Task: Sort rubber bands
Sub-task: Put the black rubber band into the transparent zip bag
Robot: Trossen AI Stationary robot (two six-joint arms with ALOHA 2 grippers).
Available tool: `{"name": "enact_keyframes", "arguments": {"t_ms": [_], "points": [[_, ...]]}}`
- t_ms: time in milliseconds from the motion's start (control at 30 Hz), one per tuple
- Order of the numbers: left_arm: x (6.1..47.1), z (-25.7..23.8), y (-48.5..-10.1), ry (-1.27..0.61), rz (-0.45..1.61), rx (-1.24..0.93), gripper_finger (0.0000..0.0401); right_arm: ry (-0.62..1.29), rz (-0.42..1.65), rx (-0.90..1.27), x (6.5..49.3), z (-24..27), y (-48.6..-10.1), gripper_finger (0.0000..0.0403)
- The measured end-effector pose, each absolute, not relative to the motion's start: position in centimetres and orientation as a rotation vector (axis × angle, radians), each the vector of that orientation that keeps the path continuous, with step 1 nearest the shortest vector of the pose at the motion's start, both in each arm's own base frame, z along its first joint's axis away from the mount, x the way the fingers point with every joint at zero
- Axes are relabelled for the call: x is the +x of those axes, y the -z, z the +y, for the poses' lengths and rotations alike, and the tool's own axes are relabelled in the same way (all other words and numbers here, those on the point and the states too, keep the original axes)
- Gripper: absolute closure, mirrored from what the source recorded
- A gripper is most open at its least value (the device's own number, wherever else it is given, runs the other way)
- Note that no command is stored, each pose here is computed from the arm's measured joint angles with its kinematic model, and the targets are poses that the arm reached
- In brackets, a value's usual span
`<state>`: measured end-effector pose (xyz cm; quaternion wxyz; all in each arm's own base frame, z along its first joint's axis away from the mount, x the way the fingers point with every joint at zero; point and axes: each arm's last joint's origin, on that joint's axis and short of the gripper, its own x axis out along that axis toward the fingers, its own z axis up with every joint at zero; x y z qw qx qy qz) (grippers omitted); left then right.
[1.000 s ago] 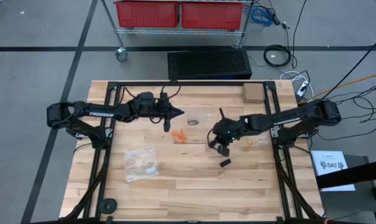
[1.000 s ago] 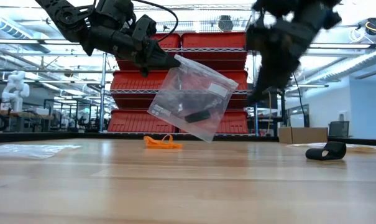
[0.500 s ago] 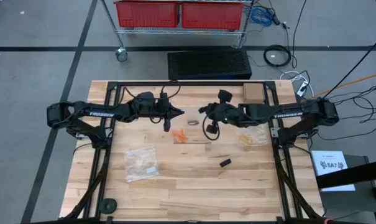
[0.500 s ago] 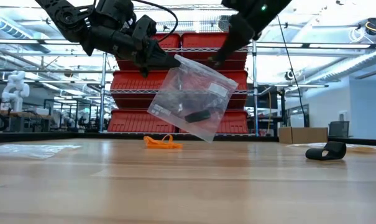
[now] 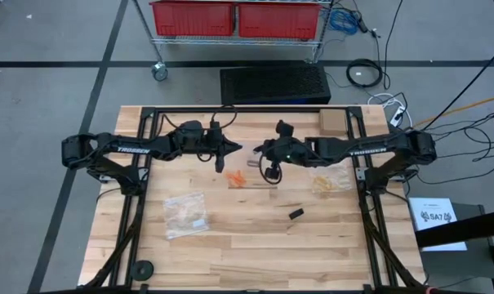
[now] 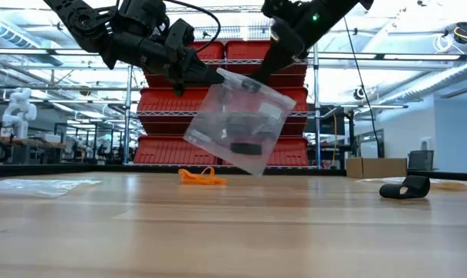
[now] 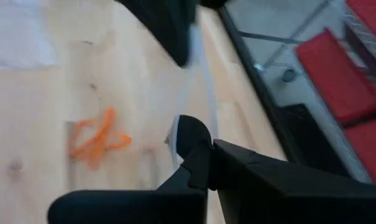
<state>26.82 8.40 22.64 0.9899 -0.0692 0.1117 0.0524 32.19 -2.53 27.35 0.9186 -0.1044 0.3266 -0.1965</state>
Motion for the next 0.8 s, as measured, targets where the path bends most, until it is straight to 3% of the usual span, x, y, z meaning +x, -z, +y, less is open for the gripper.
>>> {"name": "enact_keyframes", "arguments": {"t_ms": [333, 667, 800], "points": [[26.8, 8.4, -22.7, -0.108, 0.217, -0.137, 0.0401, 0.316, 0.667, -0.106, 33.0, -4.4, -26.4, 0.0388], [26.8, 8.4, -22.7, -0.108, 0.216, -0.135, 0.0401, 0.224, 0.601, -0.024, 33.6, -4.3, -28.3, 0.0255], [26.8, 8.4, -22.7, -0.108, 0.215, -0.135, 0.0401, 0.224, 0.648, -0.020, 33.5, -4.3, -30.0, 0.0220]]}}
